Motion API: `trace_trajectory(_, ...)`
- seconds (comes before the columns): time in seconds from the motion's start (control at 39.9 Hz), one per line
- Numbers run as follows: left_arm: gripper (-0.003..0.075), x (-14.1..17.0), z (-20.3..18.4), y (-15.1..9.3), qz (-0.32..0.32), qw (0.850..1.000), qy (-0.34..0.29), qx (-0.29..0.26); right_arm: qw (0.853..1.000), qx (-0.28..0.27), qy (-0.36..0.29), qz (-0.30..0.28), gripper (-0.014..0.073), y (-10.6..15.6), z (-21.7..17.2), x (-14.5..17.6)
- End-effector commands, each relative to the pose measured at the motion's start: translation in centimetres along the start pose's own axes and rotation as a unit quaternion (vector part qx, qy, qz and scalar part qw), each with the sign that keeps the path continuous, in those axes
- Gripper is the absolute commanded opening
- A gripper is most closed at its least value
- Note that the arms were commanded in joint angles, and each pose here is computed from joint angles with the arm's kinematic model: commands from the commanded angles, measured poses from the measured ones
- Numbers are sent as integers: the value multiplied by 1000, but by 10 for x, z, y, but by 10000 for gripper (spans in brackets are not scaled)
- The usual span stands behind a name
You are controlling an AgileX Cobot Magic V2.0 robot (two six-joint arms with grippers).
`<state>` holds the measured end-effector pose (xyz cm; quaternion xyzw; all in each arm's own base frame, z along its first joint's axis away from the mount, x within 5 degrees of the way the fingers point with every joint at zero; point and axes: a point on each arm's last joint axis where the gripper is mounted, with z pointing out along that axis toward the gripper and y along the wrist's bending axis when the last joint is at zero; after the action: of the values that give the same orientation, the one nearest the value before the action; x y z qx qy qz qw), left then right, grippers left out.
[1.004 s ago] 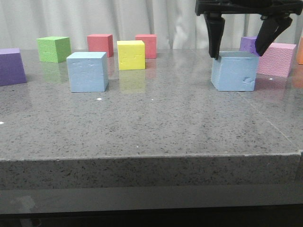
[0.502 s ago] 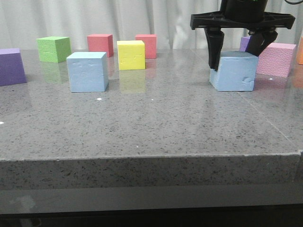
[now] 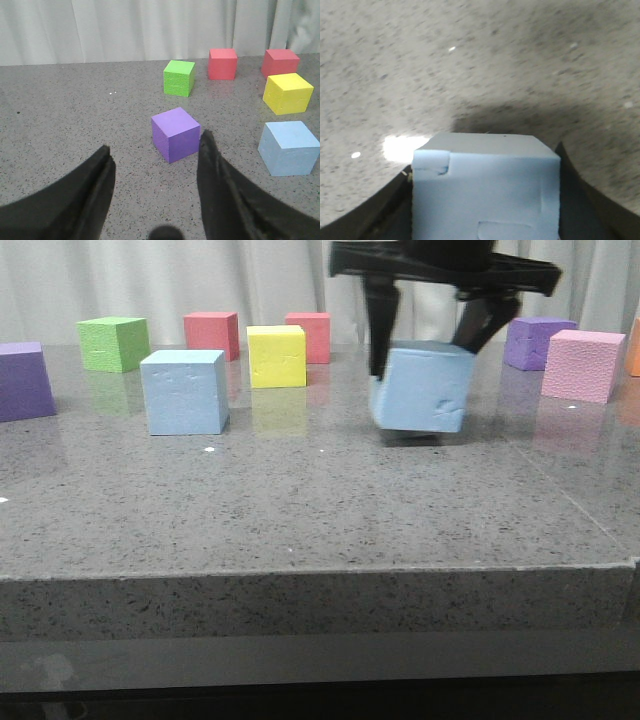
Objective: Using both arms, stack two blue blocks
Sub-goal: 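Carry the light blue cube toward the table center and set it down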
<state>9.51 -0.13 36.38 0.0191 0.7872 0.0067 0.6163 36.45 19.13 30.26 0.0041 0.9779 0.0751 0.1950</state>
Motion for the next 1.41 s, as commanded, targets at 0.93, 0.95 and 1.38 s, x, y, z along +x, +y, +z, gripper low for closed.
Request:
trace_trajectory(0.93,364,-15,-2,0,-3,999,-47,2,990,16,-135,24,629,46,-31,8)
trace_trajectory(0.95,364,-15,-2,0,-3,999,-47,2,990,15,-137,22,629,46,-32,8)
trace_trajectory(1.38,364,-15,-2,0,-3,999,-47,2,973,-79,-156,-149,627,6,-123,14)
